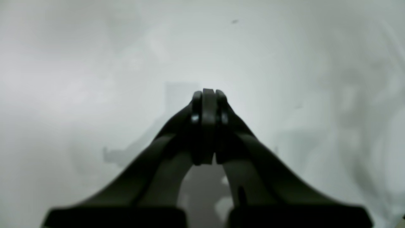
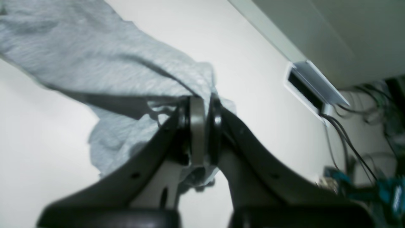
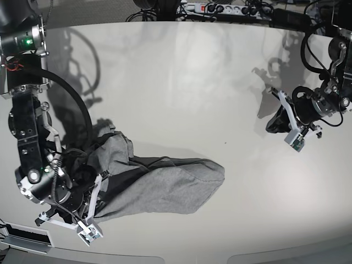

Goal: Layout the t-shirt on the table in an organized manner, then fold the t-shirt properly
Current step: 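Drag the shirt toward the left gripper and grasp it with the left gripper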

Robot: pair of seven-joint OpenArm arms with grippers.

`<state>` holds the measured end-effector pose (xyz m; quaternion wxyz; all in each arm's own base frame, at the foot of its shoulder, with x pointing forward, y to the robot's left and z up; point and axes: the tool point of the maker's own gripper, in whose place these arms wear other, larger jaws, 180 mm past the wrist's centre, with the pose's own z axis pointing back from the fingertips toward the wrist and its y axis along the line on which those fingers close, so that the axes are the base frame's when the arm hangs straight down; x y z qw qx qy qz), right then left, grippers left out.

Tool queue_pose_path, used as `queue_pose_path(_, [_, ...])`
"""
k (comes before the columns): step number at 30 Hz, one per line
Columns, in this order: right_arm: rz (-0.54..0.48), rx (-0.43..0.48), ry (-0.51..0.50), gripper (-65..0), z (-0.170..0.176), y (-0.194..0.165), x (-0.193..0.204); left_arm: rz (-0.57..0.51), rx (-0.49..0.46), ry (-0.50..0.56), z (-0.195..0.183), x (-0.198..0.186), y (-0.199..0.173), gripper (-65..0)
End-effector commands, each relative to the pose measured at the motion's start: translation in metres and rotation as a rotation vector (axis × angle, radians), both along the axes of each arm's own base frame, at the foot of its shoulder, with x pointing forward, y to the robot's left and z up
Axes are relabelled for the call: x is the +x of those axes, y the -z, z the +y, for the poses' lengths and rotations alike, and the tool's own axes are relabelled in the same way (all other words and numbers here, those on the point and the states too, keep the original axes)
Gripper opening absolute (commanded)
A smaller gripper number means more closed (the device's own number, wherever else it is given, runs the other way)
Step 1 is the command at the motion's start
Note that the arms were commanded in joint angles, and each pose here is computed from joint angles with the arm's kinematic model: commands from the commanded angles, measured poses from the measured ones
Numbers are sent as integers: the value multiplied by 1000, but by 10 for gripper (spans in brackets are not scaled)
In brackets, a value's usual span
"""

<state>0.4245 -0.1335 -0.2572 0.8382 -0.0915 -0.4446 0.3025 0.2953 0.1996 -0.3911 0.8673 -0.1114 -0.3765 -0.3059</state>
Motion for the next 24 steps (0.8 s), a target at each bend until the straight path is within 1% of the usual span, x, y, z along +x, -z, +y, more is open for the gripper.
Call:
queue_pose_path(1, [-66,16,-54,-650,7,-26,6,-44,-8,6,2,10,-14,-650])
queue_pose_path(5, [-50,66,-194,-650,32,-36,-9,-38,0,6,3,9,-13,-650])
queue_pose_path(7, [-32,110,-265,-650,47,-39,-17,-38,-1,6,3,9,-14,-650])
queue_pose_path(11, [62,214,-408,-650,75,-25,-44,-39,-1,6,3,9,-14,-650])
queue_pose_path(13, [130,294,-509,-650,95,-14,-68,-46,-8,7,2,10,-15,-650])
queue_pose_path(16, [208,451,-646,-650,128,-6,-105,-53,-12,8,2,11,-17,-650])
queue_pose_path(20, [267,661,-708,-650,167,-6,-137,-45,-20,33,-2,8,-16,-650])
queue_pose_path(22, [262,744,-718,-650,188,-11,-145,-40,-30,32,-3,8,-17,-650])
queue_pose_path(24, [229,831,-727,-650,209,-23,-149,-40,-35,31,-3,8,-17,-650])
